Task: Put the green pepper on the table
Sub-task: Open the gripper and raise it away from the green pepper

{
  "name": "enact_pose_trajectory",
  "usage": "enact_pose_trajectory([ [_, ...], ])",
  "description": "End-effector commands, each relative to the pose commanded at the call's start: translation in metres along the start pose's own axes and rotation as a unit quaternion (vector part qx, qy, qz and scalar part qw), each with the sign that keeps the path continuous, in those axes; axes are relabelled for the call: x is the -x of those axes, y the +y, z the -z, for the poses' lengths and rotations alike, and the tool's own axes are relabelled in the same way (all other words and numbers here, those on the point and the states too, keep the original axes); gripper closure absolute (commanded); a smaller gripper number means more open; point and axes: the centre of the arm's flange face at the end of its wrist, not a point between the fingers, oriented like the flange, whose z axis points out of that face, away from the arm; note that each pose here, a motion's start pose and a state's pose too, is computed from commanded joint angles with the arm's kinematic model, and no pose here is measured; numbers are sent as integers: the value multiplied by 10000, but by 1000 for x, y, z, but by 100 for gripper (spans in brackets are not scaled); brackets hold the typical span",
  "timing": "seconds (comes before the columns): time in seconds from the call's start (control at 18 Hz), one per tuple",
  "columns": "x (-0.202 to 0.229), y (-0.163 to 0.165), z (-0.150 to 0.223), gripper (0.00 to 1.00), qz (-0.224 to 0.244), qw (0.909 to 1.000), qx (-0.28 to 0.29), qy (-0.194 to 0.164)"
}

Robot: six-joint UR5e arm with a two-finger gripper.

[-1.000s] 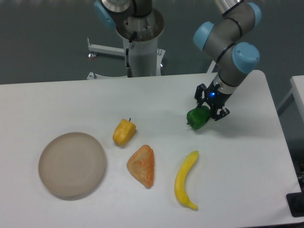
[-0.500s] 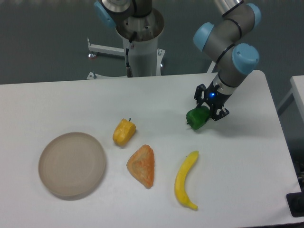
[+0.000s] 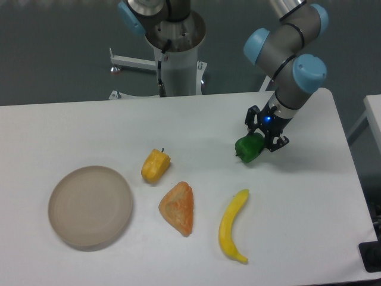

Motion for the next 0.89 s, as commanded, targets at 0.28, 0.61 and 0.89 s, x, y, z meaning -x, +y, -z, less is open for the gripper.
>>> enact_pose_trajectory([
  [0.28, 8, 0, 14, 2, -22, 9999, 25, -129],
  [0.61, 23, -9, 54, 0, -118, 9984, 233, -504],
  [0.89, 41, -32, 96, 0, -286, 9923, 748, -949],
])
